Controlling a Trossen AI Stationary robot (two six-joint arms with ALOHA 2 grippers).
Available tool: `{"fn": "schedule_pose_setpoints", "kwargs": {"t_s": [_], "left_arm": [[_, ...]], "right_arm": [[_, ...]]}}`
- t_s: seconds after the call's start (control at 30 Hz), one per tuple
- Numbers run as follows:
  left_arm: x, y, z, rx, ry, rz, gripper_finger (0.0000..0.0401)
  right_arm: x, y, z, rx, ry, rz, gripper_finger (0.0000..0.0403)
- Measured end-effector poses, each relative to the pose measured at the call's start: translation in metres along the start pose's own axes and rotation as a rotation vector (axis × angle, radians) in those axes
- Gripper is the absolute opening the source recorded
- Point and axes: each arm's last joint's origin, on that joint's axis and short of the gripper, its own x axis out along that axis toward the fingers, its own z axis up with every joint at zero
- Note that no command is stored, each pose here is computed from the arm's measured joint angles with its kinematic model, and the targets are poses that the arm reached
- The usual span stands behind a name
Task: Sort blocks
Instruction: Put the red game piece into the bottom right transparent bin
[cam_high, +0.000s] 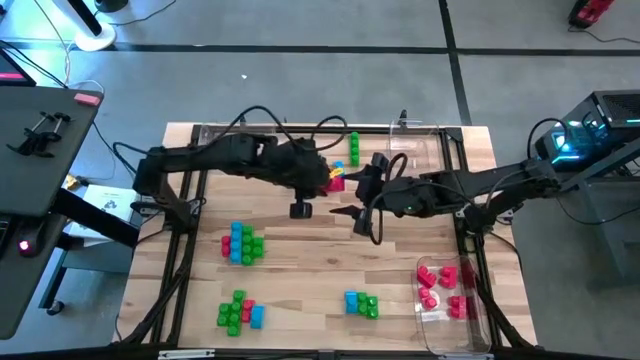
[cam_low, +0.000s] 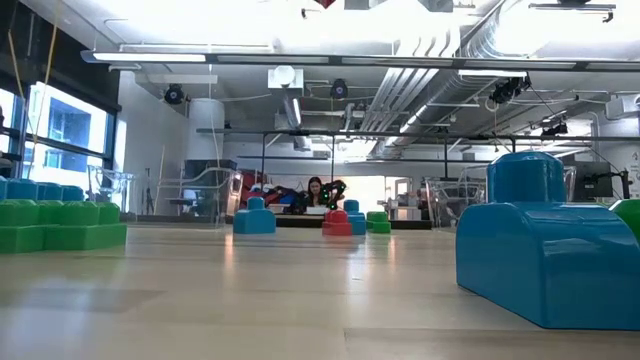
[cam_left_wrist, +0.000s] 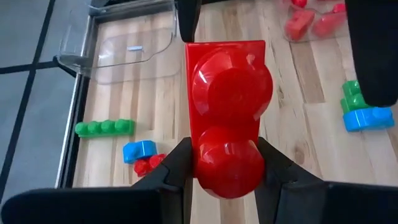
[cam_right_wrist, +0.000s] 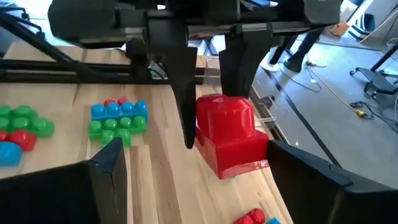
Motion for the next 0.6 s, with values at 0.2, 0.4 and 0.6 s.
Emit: {"fn": "schedule_pose_setpoints", "kwargs": {"t_s": [0.2, 0.4, 0.6], "left_arm": [[0.012, -0.006, 0.002, 0.045, 0.009, -0.050, 0.0081], [0.007, -0.015, 0.001, 0.088, 0.016, -0.056, 0.0081], [0.006, -0.020, 0.001, 0.151, 0.016, -0.082, 0.0081]], "right_arm": [[0.002, 0.000, -0.005, -0.027, 0.041, -0.004, 0.0195], [0.005, -0.005, -0.005, -0.013, 0.048, 0.018, 0.0127], [0.007, -0.001, -0.008, -0.090, 0.077, 0.125, 0.0136]]}}
